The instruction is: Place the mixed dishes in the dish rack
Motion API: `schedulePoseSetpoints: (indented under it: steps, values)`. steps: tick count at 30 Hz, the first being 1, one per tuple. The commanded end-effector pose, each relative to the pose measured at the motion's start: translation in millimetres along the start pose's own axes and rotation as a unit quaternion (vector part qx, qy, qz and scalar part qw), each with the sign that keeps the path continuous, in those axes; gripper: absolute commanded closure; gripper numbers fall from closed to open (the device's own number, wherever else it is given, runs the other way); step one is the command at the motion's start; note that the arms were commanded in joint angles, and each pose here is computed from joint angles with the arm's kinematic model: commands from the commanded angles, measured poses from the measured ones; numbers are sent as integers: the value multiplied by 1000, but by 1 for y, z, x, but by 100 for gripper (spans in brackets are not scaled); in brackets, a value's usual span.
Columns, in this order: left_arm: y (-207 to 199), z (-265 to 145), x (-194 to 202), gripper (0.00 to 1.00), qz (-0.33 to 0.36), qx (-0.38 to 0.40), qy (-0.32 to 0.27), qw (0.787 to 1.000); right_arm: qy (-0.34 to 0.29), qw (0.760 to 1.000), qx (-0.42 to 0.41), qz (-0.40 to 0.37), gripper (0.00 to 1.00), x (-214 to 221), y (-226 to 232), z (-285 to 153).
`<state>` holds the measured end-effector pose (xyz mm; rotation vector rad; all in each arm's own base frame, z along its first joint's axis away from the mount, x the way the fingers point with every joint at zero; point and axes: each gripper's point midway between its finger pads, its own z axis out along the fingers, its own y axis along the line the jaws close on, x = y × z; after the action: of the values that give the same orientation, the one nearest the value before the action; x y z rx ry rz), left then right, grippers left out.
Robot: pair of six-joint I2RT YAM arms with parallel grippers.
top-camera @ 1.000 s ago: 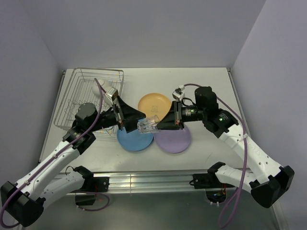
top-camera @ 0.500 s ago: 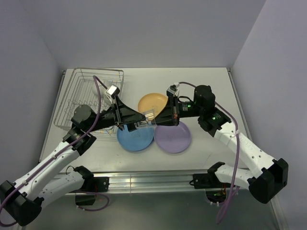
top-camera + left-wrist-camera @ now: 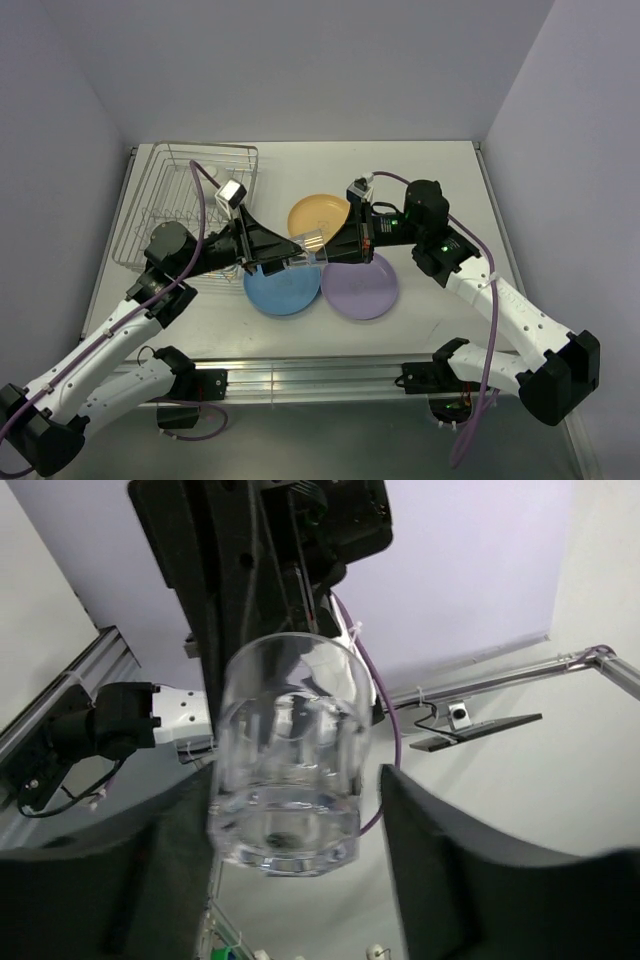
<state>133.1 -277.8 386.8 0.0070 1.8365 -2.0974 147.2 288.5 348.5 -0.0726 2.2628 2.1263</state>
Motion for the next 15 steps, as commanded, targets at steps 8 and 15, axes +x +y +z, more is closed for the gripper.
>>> schedulePoseSetpoints:
  steps: [8, 15]
  values:
    - [-11, 0, -17, 100, 47, -34, -39, 998, -5, 1000, 11, -24, 47, -3, 3, -3]
    - [26, -45, -110, 100, 113, -231, -228, 939, -76, 989, 124, -32, 0, -20, -37, -37]
